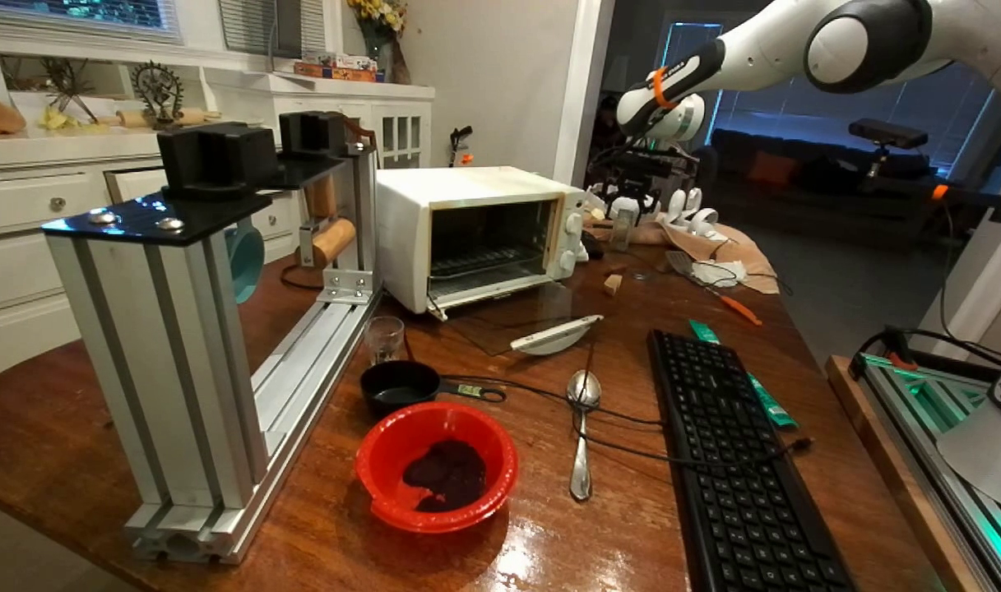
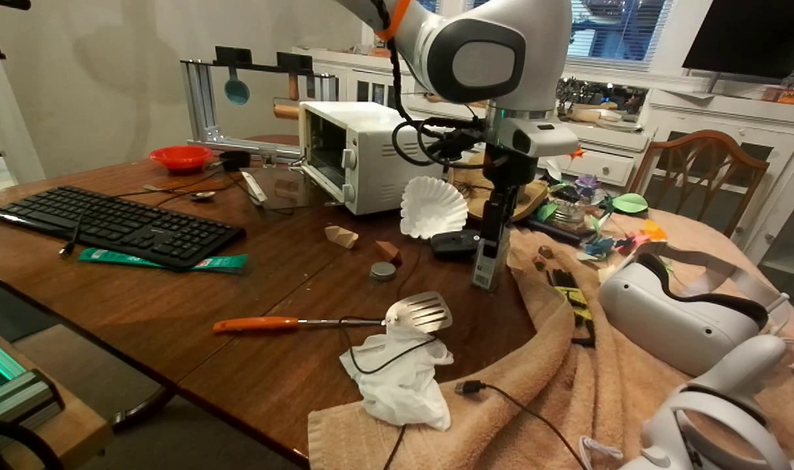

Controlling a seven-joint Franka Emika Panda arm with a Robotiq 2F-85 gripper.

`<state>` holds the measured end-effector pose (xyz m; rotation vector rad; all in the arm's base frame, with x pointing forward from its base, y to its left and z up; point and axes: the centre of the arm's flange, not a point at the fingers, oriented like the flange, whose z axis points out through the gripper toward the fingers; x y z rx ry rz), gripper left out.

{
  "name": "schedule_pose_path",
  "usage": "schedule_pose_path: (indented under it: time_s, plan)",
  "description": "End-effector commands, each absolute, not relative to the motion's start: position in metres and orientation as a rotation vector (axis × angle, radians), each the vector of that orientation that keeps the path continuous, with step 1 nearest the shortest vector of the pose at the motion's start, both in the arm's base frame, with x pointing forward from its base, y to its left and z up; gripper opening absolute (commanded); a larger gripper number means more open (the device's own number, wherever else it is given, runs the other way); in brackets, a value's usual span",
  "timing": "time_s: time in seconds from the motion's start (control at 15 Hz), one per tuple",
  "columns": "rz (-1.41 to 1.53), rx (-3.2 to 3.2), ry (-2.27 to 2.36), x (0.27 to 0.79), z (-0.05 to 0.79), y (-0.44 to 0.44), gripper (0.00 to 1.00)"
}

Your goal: Put the jar on the table

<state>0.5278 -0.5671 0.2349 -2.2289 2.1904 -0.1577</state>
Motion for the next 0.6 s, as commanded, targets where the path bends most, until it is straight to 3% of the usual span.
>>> schedule_pose_path:
  time_s: [0.0, 0.53]
  plan:
    - [-0.167, -2.289, 2.089, 0.524, 0.257, -0.554, 1.00]
    - [-0.119, -2.645, 1.692, 0.494, 0.319, -0.504, 1.00]
